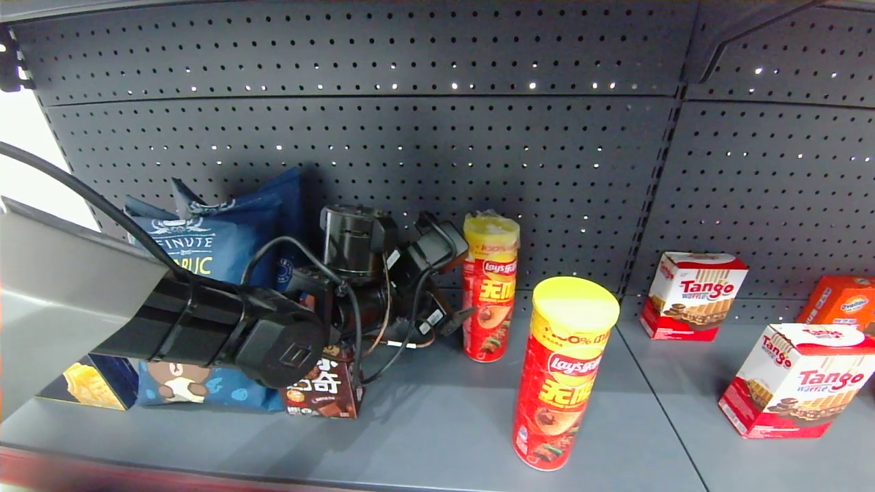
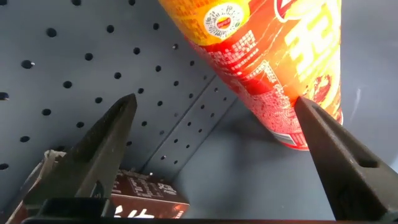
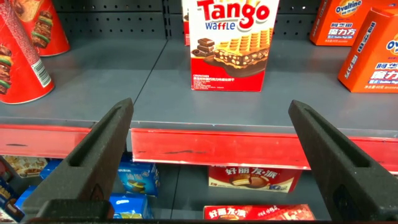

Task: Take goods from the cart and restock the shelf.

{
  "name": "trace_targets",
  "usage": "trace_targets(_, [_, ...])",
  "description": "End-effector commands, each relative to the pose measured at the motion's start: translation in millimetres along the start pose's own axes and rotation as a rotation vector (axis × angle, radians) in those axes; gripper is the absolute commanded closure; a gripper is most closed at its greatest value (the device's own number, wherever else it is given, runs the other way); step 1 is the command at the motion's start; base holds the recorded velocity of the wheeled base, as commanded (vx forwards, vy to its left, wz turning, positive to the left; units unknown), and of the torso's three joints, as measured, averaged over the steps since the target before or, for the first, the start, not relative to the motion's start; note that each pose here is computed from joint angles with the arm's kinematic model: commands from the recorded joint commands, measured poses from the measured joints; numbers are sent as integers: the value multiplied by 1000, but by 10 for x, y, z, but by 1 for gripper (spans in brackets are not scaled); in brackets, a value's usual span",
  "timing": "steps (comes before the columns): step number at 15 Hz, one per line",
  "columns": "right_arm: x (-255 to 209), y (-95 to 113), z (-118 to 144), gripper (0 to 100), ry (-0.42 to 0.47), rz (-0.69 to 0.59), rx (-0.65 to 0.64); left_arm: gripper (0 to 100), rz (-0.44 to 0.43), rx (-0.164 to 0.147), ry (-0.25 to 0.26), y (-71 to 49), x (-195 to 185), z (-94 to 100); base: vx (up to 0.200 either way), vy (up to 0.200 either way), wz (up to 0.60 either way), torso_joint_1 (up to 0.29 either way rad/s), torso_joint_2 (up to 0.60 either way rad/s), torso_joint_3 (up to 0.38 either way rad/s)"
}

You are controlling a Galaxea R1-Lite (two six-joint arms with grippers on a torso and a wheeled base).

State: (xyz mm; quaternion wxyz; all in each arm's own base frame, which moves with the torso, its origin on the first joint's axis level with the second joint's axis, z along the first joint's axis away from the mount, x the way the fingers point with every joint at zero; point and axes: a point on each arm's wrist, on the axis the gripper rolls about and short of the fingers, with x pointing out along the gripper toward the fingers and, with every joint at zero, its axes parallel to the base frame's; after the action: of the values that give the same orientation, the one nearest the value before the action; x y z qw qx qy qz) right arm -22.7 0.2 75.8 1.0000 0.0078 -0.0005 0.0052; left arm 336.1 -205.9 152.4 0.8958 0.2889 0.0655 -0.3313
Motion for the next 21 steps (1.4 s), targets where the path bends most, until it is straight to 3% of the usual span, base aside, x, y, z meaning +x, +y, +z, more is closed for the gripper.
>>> trace_targets(1, [1,0,1,0,1,0,0,0,7,-2,9,13,13,-23,0,0,0,0,0,0])
trace_targets(21, [1,0,1,0,1,0,0,0,51,-8,30,57,111,-101,0,0,0,0,0,0])
